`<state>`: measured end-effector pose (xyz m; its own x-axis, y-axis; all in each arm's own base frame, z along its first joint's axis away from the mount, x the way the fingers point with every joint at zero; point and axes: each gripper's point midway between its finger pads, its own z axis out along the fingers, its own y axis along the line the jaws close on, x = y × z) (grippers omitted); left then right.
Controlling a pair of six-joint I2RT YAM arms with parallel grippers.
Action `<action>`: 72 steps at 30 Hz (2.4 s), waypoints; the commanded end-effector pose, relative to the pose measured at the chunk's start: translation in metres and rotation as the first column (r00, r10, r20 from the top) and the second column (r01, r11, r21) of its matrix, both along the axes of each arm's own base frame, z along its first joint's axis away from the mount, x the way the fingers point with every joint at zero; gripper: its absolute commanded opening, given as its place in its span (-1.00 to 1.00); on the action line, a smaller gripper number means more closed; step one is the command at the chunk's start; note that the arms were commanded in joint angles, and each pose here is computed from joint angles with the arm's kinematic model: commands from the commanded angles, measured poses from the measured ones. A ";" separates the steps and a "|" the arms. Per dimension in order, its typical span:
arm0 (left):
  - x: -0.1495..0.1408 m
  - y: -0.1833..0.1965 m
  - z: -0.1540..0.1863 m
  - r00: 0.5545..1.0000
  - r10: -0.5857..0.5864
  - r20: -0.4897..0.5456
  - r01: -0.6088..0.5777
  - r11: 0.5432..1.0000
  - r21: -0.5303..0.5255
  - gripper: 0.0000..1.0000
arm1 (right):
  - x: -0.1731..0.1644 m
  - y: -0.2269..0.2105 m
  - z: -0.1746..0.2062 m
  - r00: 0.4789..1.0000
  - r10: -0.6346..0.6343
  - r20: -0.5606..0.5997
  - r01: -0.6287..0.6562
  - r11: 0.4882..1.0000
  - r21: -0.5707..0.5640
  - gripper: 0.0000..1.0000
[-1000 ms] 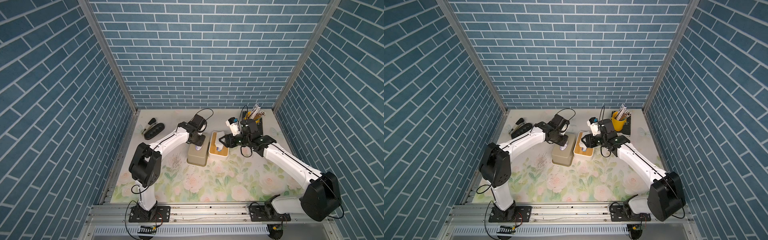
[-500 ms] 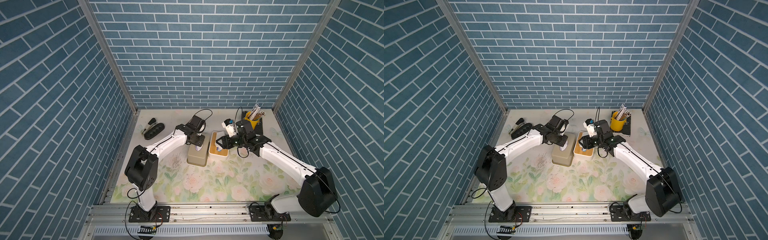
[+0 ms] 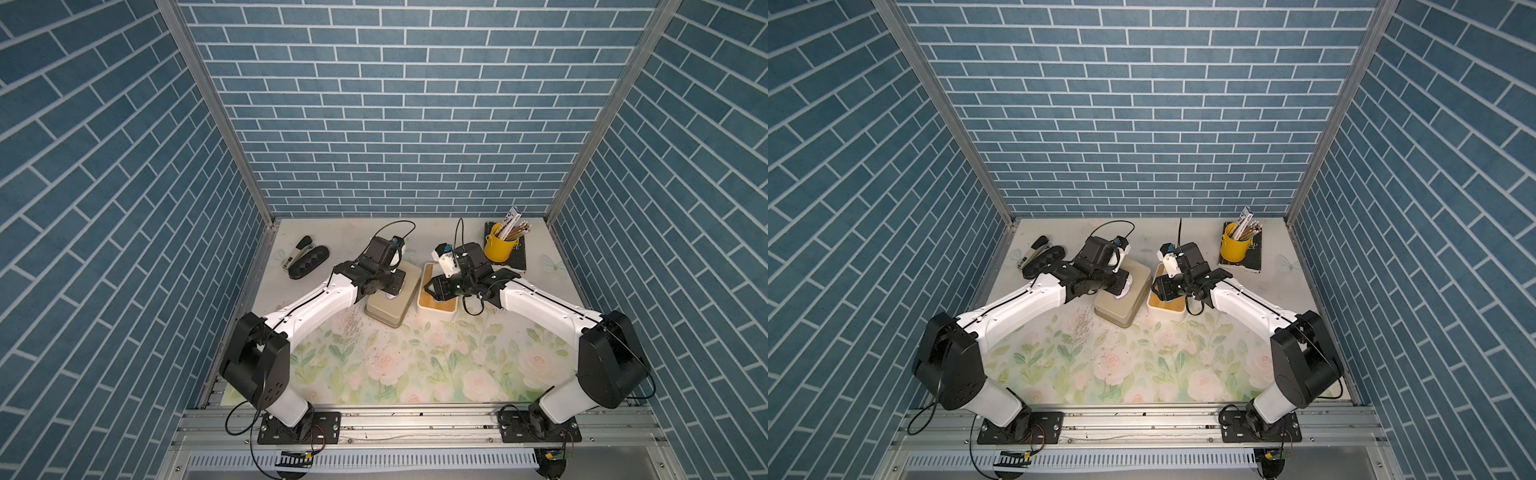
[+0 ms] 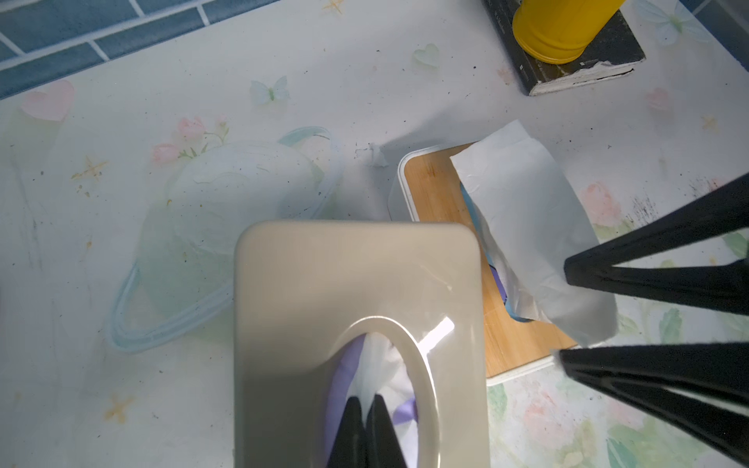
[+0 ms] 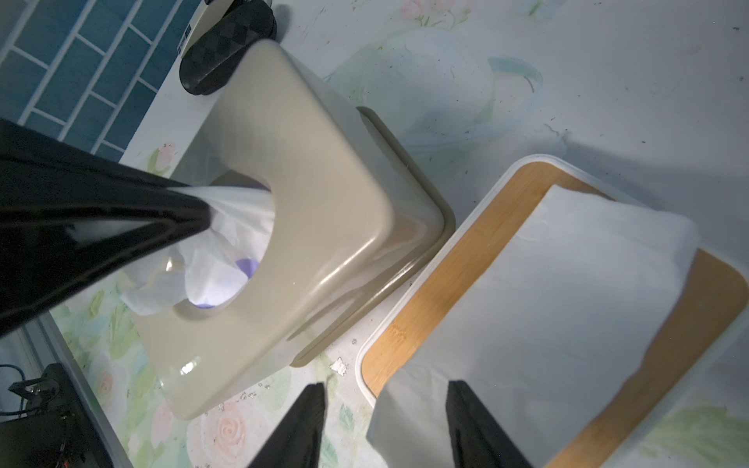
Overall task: Put the tissue paper into the tissue box
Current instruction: Pull the paper towel from the tissue box.
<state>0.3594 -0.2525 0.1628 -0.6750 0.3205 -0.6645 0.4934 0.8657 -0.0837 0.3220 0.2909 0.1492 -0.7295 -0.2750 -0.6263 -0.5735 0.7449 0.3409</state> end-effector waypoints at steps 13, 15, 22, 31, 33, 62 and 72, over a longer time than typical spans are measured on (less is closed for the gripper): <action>0.005 -0.015 -0.005 0.999 -0.035 0.035 0.037 0.997 -0.063 -1.00 | 0.045 0.040 -0.015 1.000 -0.009 -0.015 0.009 1.000 0.002 -0.02; 0.004 -0.015 -0.004 0.998 -0.037 0.042 0.040 0.997 -0.068 -1.00 | 0.045 0.039 -0.025 0.999 -0.016 -0.028 0.015 1.000 -0.017 -0.04; -0.005 -0.014 0.006 0.993 -0.069 0.093 0.079 0.991 -0.111 -1.00 | 0.047 0.036 -0.046 0.998 -0.029 -0.060 0.025 0.998 -0.062 -0.08; -0.025 -0.007 0.029 0.974 -0.082 0.210 0.124 0.972 -0.199 -1.00 | 0.045 0.036 -0.053 0.997 -0.030 -0.072 0.024 0.997 -0.079 -0.15; -0.029 -0.006 0.032 0.971 -0.081 0.226 0.130 0.968 -0.213 -1.00 | 0.045 0.037 -0.056 0.997 -0.029 -0.077 0.023 0.996 -0.085 -0.16; -0.011 0.114 0.034 0.894 0.398 0.205 -0.338 0.901 -0.273 0.67 | 0.007 0.054 0.033 0.997 0.069 0.026 -0.070 0.997 0.042 -0.04; -0.012 0.123 -0.038 0.906 0.418 0.063 -0.392 0.886 -0.247 0.67 | -0.005 0.102 0.021 0.990 0.141 -0.019 -0.139 0.988 0.063 0.18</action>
